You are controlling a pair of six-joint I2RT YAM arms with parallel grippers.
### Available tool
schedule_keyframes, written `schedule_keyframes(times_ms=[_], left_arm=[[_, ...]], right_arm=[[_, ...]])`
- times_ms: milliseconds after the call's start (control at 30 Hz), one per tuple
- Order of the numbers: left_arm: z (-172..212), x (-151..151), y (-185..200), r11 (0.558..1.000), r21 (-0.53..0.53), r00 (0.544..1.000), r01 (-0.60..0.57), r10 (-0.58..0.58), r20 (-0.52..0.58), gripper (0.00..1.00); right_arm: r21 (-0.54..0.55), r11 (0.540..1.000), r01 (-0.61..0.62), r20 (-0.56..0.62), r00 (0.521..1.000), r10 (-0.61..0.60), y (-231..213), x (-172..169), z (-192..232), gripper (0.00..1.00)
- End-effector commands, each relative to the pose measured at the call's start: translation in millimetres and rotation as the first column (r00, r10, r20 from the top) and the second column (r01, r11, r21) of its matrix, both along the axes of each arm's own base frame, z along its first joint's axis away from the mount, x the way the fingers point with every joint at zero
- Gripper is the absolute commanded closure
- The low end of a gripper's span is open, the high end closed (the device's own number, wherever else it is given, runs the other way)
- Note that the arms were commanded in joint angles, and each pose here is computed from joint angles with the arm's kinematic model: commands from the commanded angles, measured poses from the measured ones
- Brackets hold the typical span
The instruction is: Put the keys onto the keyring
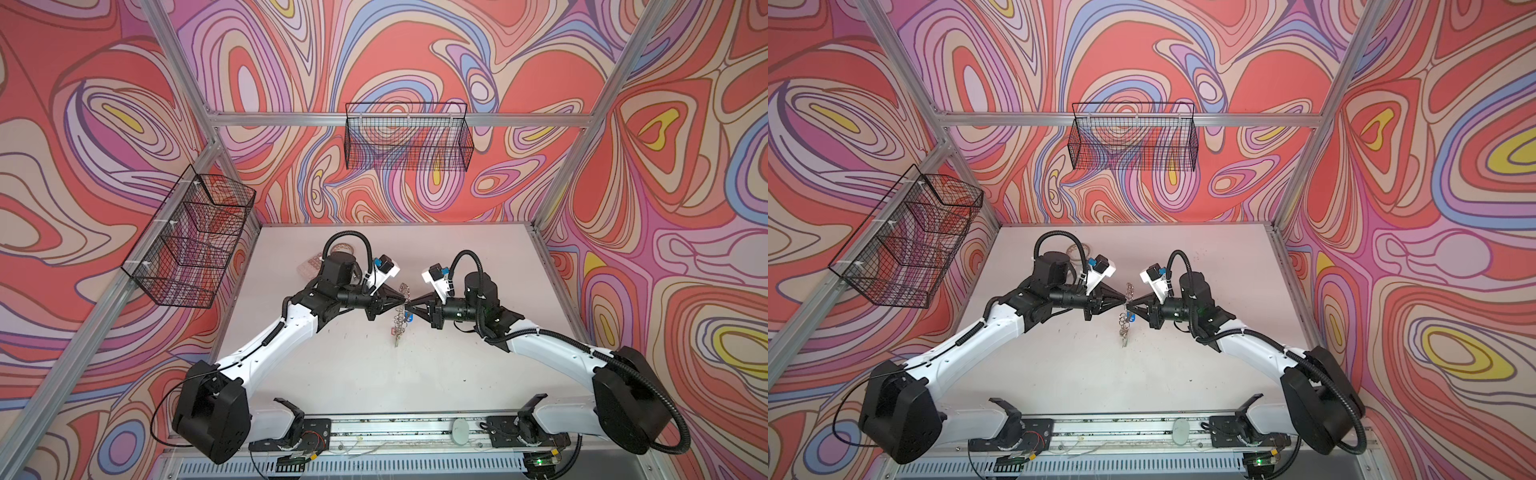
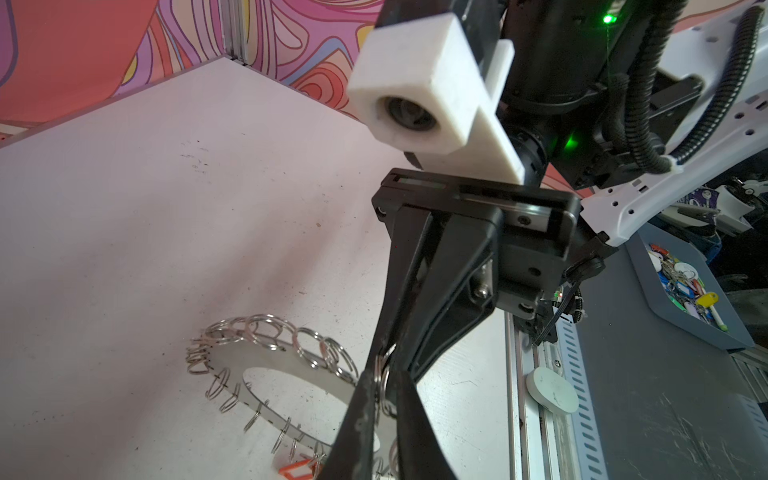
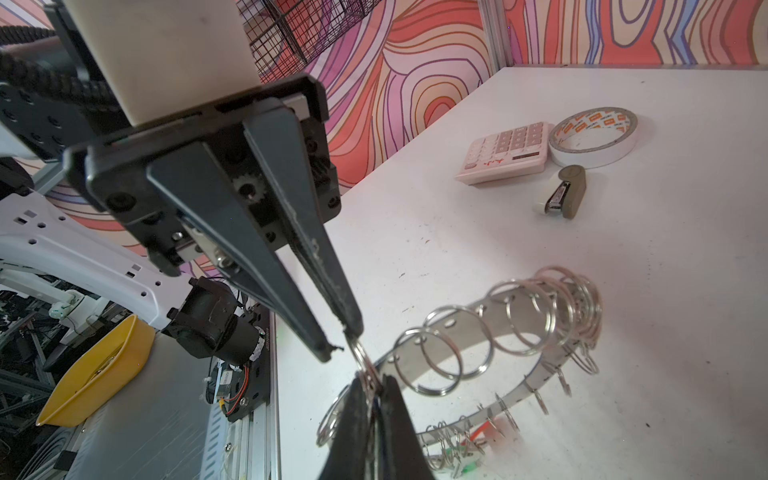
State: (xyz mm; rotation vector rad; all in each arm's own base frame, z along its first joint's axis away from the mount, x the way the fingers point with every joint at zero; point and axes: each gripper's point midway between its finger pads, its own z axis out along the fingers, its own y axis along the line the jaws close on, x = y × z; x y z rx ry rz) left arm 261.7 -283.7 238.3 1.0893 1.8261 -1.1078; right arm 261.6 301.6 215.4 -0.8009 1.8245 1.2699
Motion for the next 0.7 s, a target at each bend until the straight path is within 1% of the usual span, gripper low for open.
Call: schedule_keyframes(times_ms=[0,67,333,667], left_arm=[[-2,-11,-5,0.998,0.004,0.998,0.063,-0.063,-0.023,0.83],[-4,-12,-5,0.998,0.007,0.997,0.066,-0.066,-0.026,0.81],[-8,-13,-6,0.997,0.015,0.996,0.08,-0.079,-0.039,0.83],[-16,-13,-7,0.996,0.029,0.995,0.087,-0.085,-0.055,0.82]], right_arm=[[0.032,0.999,0.005,0.074,0.997,-0.007,1,2,16,1.0],[0.031,0.999,0.006,0.072,0.997,-0.008,0,3,15,1.0],[0.031,1.0,0.006,0.071,0.997,-0.008,0,3,14,1.0],[0.034,0.999,0.006,0.075,0.997,-0.009,0,2,16,1.0]])
